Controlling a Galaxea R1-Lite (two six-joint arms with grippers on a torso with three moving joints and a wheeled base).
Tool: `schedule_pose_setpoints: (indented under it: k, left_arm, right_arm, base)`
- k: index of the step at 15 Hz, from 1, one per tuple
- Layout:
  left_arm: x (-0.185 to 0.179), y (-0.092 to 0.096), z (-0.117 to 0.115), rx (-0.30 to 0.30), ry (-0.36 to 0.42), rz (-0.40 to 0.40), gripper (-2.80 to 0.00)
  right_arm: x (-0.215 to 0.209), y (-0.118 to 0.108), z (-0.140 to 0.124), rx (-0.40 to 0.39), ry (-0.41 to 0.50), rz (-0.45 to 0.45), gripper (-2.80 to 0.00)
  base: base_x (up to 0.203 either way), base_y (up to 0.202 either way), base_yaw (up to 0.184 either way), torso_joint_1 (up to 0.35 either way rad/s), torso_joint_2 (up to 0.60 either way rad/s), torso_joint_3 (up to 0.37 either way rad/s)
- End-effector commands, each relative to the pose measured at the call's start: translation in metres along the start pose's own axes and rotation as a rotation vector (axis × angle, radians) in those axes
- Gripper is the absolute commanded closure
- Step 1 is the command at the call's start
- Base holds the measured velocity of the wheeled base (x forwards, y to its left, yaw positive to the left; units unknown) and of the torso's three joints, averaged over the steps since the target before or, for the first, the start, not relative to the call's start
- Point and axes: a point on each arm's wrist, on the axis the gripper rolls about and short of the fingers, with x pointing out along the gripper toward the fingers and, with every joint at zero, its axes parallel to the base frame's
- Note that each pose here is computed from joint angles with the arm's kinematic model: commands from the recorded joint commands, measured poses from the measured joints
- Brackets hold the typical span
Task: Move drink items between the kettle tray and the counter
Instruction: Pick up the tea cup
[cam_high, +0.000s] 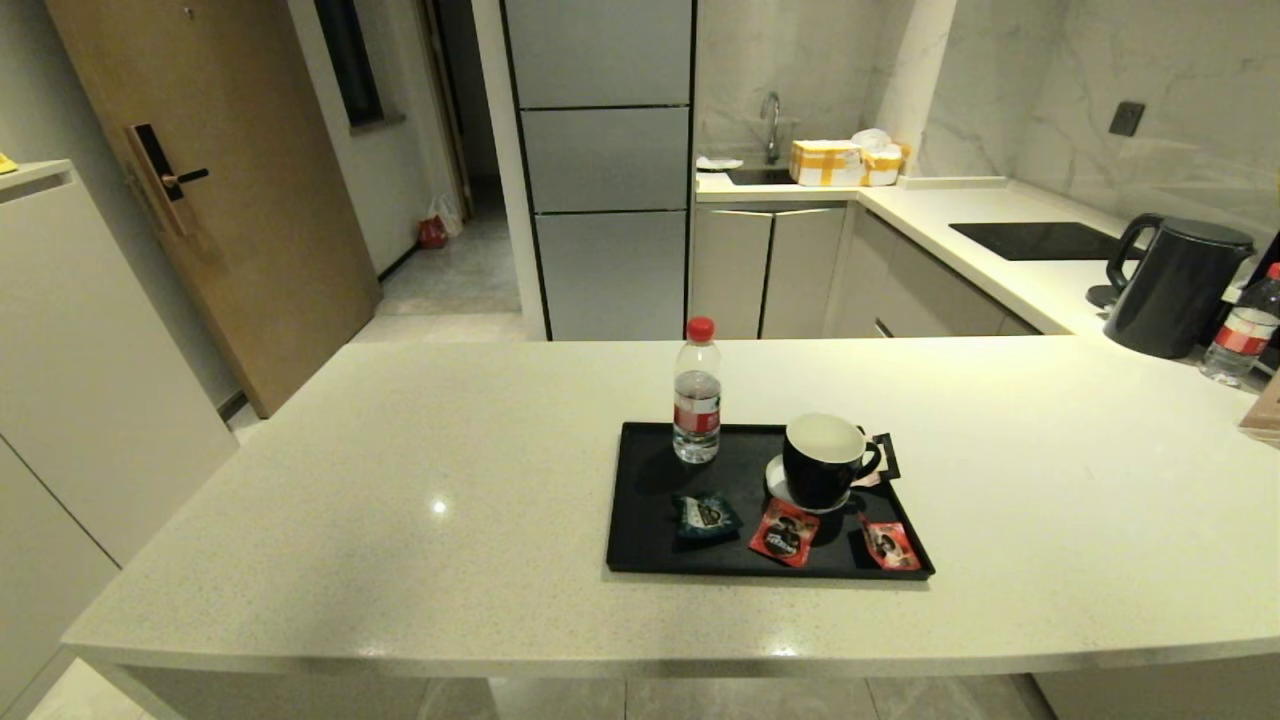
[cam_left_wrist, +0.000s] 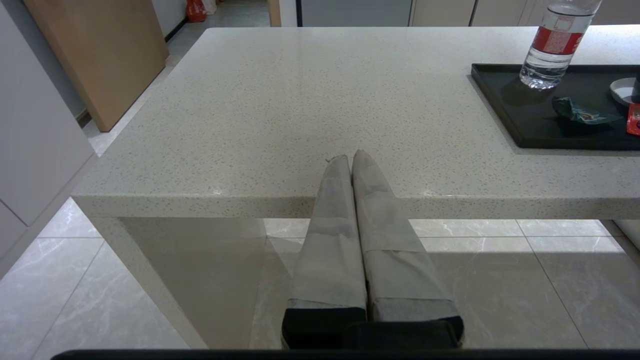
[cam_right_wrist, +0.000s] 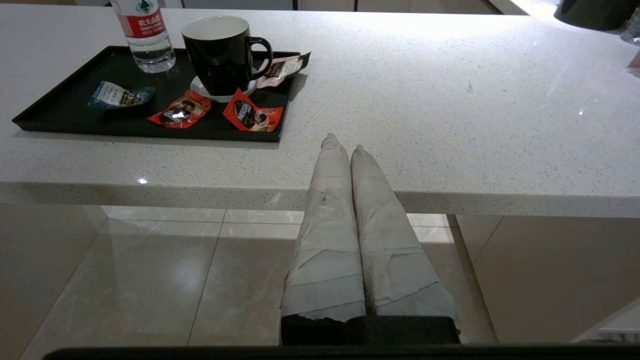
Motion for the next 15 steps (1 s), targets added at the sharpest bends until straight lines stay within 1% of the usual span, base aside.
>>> schedule_pose_setpoints:
  k: [1,6,8,9,10,11,12,13,14,15]
  left_arm:
    - [0.0,0.0,0.0,0.0,-0.002,0.0,0.0]
    - [0.0,0.0,0.0,0.0,0.0,0.0,0.0]
    - [0.0,0.0,0.0,0.0,0.0,0.0,0.0]
    - [0.0,0.0,0.0,0.0,-0.001,0.0,0.0]
    - [0.0,0.0,0.0,0.0,0.0,0.0,0.0]
    - [0.0,0.0,0.0,0.0,-0.002,0.0,0.0]
    - [0.0,0.0,0.0,0.0,0.0,0.0,0.0]
    - [0.0,0.0,0.0,0.0,0.0,0.0,0.0]
    - [0.0,0.0,0.0,0.0,0.0,0.0,0.0]
    - [0.0,0.0,0.0,0.0,0.0,0.0,0.0]
  right_arm:
    - [0.0,0.0,-0.001,-0.001,0.003,0.0,0.0]
    - [0.0,0.0,-0.001,-0.005,0.001,0.001,0.0]
    - [-0.002,0.0,0.005,-0.011,0.021,0.0,0.0]
    - [-0.004,-0.001,0.016,-0.005,0.038,0.001,0.0]
    - [-0.005,-0.002,0.039,0.019,0.05,0.003,0.0]
    - [0.0,-0.004,0.065,0.05,0.094,0.005,0.0]
    - [0.01,-0.006,0.086,0.073,0.163,0.008,0.0]
    - [0.024,-0.007,0.104,0.093,0.255,0.018,0.0]
    - [0.04,-0.007,0.115,0.113,0.352,0.046,0.0]
    - [0.058,-0.005,0.117,0.139,0.471,0.108,0.0]
  base:
    - [0.0,0.0,0.0,0.0,0.0,0.0]
    - [0.0,0.0,0.0,0.0,0.0,0.0]
    - [0.0,0.0,0.0,0.0,0.0,0.0]
    - [0.0,0.0,0.0,0.0,0.0,0.0]
    - [0.0,0.0,0.0,0.0,0.0,0.0]
    - [0.0,0.0,0.0,0.0,0.0,0.0]
    - [0.0,0.0,0.0,0.0,0.0,0.0]
    - [0.0,0.0,0.0,0.0,0.0,0.0]
    - [0.0,0.0,0.0,0.0,0.0,0.0]
    - [0.0,0.0,0.0,0.0,0.0,0.0]
